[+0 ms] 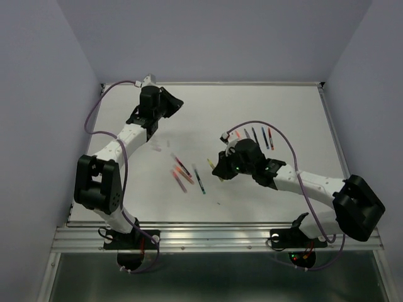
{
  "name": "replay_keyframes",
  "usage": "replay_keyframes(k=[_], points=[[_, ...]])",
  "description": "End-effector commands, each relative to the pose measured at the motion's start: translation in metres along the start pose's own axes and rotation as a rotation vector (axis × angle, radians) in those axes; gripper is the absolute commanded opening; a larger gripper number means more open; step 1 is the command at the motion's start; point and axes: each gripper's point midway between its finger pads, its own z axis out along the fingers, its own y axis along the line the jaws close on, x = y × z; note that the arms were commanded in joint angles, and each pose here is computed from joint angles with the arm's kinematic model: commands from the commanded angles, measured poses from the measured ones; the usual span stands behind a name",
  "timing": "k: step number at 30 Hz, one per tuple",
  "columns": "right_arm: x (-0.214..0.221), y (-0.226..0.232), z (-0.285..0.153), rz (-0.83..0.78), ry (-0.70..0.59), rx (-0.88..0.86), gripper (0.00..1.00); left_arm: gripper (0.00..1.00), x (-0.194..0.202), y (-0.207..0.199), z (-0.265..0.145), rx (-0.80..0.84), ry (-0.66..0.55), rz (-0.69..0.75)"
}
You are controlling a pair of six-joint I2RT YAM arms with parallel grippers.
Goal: Open the pen caps
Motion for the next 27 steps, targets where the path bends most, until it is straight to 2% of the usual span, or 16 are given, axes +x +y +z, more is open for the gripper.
replay_keyframes(k=[1,6,7,9,13,22,26,27], points=[[-0.041,-0.023,-0.004,0.007,-0.112,0.117,0.01,0.0,-0.006,-0.01,-0.013,0.029,-0.037,0.04],[-0.052,-0.103,0.007,0.037,-0.087,0.351,0.01,0.0,0.022,0.033,-0.026,-0.09,0.021,0.07],[-0.062,-0.113,0.008,0.001,-0.092,0.373,0.01,0.0,0.035,0.049,-0.03,-0.128,0.049,0.076],[-0.056,-0.145,0.013,-0.025,-0.049,0.464,0.03,0.0,0.041,0.057,-0.037,-0.149,0.057,0.079],[-0.059,-0.178,0.017,-0.097,0.001,0.547,0.07,0.0,0.046,0.082,-0.048,-0.235,0.044,0.096],[-0.051,-0.228,0.02,-0.068,0.084,0.695,0.18,0.0,0.053,0.117,-0.052,-0.393,0.07,0.135],[-0.048,-0.229,0.018,-0.061,0.093,0.706,0.4,0.0,0.052,0.13,-0.052,-0.463,0.074,0.147],[-0.049,-0.229,0.017,-0.059,0.091,0.704,0.41,0.0,0.051,0.13,-0.051,-0.467,0.07,0.146]])
